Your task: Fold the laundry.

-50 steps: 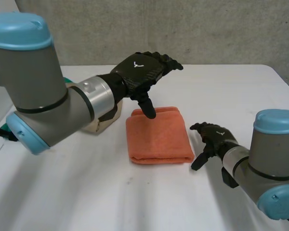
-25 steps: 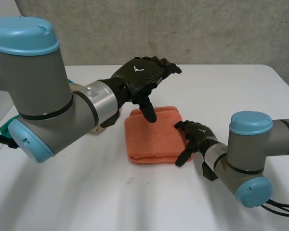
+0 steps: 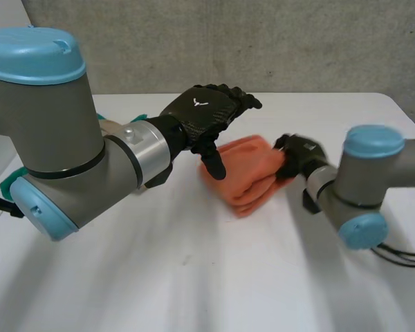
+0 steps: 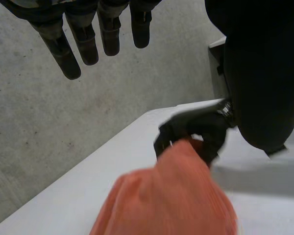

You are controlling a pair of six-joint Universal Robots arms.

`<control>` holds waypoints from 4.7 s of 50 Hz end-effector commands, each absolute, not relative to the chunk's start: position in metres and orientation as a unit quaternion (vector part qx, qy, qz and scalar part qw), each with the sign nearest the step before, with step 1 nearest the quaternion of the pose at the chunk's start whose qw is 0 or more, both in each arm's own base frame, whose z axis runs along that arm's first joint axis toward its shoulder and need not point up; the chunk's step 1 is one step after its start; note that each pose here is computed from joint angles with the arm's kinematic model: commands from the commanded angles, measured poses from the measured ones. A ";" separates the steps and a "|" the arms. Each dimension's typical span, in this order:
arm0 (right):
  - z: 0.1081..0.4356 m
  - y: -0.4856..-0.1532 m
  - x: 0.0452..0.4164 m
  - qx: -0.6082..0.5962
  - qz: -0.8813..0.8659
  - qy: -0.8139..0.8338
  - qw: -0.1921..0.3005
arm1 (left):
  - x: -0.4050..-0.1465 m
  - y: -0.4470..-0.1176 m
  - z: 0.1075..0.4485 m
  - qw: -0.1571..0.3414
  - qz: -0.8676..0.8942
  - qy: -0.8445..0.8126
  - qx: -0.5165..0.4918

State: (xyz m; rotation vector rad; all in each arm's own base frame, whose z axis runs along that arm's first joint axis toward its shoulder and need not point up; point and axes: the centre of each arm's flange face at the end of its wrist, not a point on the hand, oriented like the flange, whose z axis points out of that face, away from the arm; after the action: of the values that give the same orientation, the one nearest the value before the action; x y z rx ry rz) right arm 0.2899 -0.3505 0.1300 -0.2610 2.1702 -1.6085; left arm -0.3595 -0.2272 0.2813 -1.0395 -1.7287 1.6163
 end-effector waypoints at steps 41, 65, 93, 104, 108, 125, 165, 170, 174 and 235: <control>0.112 -0.547 -0.008 -0.019 -0.635 0.760 -0.137 | -0.365 -0.217 0.281 0.277 0.600 -0.641 -0.390; 0.271 -0.507 0.048 -0.180 -0.631 0.665 -0.356 | -0.341 -0.236 0.295 0.227 0.643 -0.644 -0.346; 0.176 -0.295 0.270 -0.388 -0.594 0.704 0.006 | -0.228 -0.382 0.164 -0.069 0.604 -0.680 -0.409; 0.161 -0.280 0.257 -0.387 -0.574 0.722 0.003 | -0.238 -0.404 0.142 -0.094 0.651 -0.644 -0.391; 0.168 -0.275 0.255 -0.385 -0.581 0.717 0.002 | -0.263 -0.389 0.154 -0.091 0.665 -0.630 -0.391; 0.244 -0.307 0.210 -0.303 -0.665 0.680 -0.058 | -0.376 -0.218 0.253 0.257 0.694 -0.599 -0.306; 0.224 -0.299 0.284 -0.431 -0.542 0.719 0.063 | -0.279 -0.304 0.192 0.086 0.606 -0.749 -0.254; 0.201 -0.312 0.294 -0.438 -0.529 0.724 0.067 | -0.283 -0.316 0.169 0.082 0.591 -0.760 -0.259; 0.181 -0.323 0.299 -0.439 -0.519 0.731 0.067 | -0.290 -0.329 0.159 0.084 0.594 -0.757 -0.260; 0.268 -0.291 0.295 -0.410 -0.586 0.697 0.039 | -0.312 -0.333 0.281 0.044 0.763 -0.604 -0.226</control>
State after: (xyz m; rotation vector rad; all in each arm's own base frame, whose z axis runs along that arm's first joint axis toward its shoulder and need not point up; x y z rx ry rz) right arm 0.2808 -0.2683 0.3105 -1.3463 2.0765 -1.9013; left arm -0.2943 -0.2952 0.3375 -0.6302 -1.7216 2.4263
